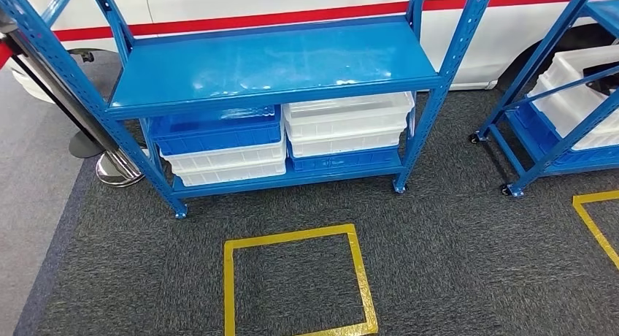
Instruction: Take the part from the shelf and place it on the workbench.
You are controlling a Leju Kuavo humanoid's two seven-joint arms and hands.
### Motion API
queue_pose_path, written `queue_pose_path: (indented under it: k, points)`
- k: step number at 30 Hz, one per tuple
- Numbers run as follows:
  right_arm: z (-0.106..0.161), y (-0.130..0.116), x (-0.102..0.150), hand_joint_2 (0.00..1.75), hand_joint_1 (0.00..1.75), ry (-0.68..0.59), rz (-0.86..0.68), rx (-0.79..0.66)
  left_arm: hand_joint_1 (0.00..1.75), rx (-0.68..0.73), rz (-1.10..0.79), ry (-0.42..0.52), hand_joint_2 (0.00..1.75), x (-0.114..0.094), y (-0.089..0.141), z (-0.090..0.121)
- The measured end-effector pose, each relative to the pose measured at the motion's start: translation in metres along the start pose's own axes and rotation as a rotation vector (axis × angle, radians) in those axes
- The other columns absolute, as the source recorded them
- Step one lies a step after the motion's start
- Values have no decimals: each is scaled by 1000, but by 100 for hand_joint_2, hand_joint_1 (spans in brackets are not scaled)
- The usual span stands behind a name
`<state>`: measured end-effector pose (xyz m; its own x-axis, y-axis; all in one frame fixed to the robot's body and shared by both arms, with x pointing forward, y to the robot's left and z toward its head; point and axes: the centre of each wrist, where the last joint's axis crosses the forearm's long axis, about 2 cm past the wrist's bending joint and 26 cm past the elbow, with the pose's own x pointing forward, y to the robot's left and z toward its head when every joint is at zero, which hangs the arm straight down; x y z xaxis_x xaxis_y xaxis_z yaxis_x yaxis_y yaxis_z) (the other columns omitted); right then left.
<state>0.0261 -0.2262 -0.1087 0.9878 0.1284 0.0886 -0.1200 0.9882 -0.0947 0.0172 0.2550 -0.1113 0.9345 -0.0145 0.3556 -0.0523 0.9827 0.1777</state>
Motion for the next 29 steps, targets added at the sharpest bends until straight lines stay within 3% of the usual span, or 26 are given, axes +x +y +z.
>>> queue_pose_path:
  k: [29]
  points:
    - [0,0,0,0,0,-4,4,1,0,-4,-2,-17,0,3,0,-1]
